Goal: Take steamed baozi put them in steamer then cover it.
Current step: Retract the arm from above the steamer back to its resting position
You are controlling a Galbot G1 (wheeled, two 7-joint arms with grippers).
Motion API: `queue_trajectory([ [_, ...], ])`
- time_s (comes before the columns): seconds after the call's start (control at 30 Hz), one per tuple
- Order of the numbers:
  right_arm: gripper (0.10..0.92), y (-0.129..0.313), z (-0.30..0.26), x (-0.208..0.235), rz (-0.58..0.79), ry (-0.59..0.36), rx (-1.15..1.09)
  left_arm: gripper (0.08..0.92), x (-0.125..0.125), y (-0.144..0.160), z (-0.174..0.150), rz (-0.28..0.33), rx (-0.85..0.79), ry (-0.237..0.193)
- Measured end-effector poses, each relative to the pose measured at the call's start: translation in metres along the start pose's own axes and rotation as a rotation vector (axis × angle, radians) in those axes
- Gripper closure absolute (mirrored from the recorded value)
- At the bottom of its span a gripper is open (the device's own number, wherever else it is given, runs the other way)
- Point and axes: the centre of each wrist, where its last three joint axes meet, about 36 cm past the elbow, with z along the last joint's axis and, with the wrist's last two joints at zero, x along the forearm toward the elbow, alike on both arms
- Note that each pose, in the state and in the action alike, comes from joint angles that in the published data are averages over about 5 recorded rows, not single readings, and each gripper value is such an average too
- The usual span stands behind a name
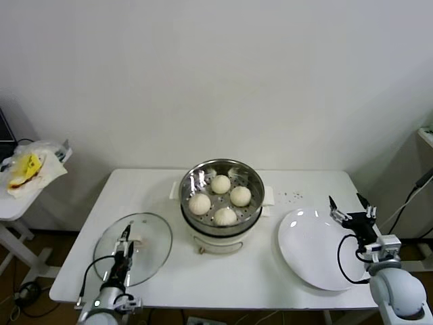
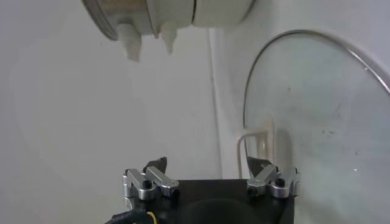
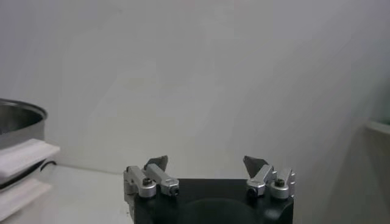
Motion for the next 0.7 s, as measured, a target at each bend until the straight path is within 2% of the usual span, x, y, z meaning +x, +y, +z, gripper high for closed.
queue_trajectory([
  [0.37,0.2,0.005,0.008,-0.003,-0.02,0.015,0.008,0.197,-0.031,-0.009,0.01,-0.024,0.002,0.011],
  [0.7,0.2,0.012,0.013,-0.006,-0.041,0.019,0.02,0.467,-0.039,-0.017,0.014,-0.021,0.022,-0.001],
])
